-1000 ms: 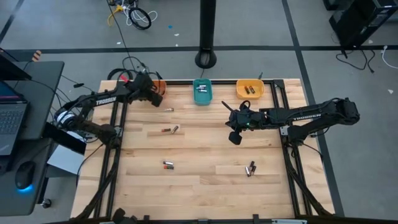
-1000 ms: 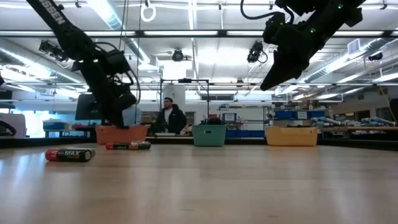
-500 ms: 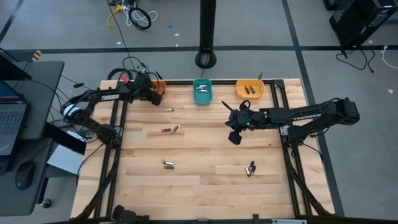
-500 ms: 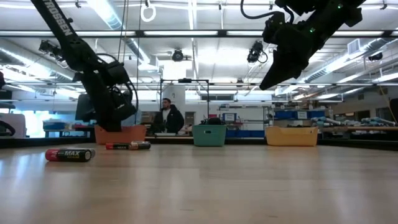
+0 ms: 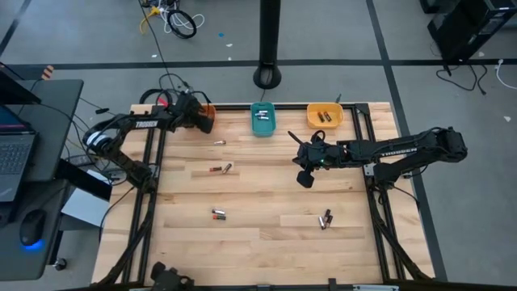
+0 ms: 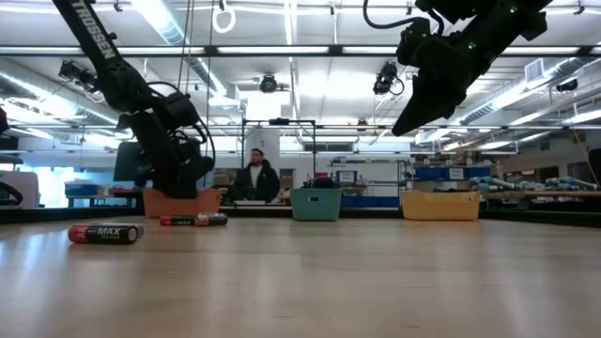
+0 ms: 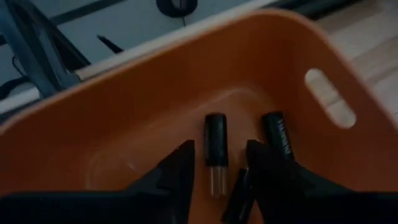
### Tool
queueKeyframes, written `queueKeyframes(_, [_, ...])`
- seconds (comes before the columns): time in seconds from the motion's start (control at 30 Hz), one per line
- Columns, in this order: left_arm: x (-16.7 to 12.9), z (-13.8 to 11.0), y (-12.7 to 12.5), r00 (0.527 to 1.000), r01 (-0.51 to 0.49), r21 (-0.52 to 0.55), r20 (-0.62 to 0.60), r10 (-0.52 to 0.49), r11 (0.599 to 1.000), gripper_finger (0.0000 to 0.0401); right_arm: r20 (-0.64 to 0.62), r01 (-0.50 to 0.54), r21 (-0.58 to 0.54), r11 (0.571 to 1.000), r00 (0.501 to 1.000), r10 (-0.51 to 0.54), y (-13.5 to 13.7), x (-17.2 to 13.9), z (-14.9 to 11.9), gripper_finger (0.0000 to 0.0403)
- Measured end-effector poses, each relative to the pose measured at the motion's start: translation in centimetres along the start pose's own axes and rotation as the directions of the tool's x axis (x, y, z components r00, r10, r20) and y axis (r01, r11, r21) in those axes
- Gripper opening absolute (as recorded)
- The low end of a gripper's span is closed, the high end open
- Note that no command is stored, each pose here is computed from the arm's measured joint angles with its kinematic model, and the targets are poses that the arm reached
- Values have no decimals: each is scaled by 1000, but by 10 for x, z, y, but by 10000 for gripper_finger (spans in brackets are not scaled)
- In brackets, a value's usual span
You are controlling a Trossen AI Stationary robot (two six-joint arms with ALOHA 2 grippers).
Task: Sort batteries
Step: Put the black-silver battery in the green bin
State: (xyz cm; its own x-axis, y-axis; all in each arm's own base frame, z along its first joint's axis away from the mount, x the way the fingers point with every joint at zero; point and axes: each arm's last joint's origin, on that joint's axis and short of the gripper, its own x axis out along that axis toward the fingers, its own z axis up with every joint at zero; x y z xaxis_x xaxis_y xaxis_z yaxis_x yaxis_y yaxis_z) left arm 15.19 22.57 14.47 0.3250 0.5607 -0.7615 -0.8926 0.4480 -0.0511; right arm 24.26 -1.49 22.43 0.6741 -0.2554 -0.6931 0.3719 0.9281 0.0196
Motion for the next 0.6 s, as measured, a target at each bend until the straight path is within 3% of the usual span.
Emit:
queueKeyframes(0.13, [-10, 7, 0, 998, 0, 26, 60, -1, 1000, 170, 0, 0, 0, 1000, 1000, 0, 0, 0, 0, 13])
queueKeyframes(0.27, [-27, 14, -6, 993, 9, 89, 117, -19, 996, 157, 0, 0, -8, 1000, 1000, 0, 0, 0, 0, 13])
queueKeyframes(0.43, [-50, 13, -27, 975, 52, 248, 198, -103, 967, 98, 0, 0, -24, 1000, 1000, 0, 0, 0, 0, 13])
queueKeyframes(0.6, [-65, -6, -54, 927, 121, 367, 290, -237, 922, 16, 7, -3, -24, 1000, 1000, 3, 0, 0, 1, 12])
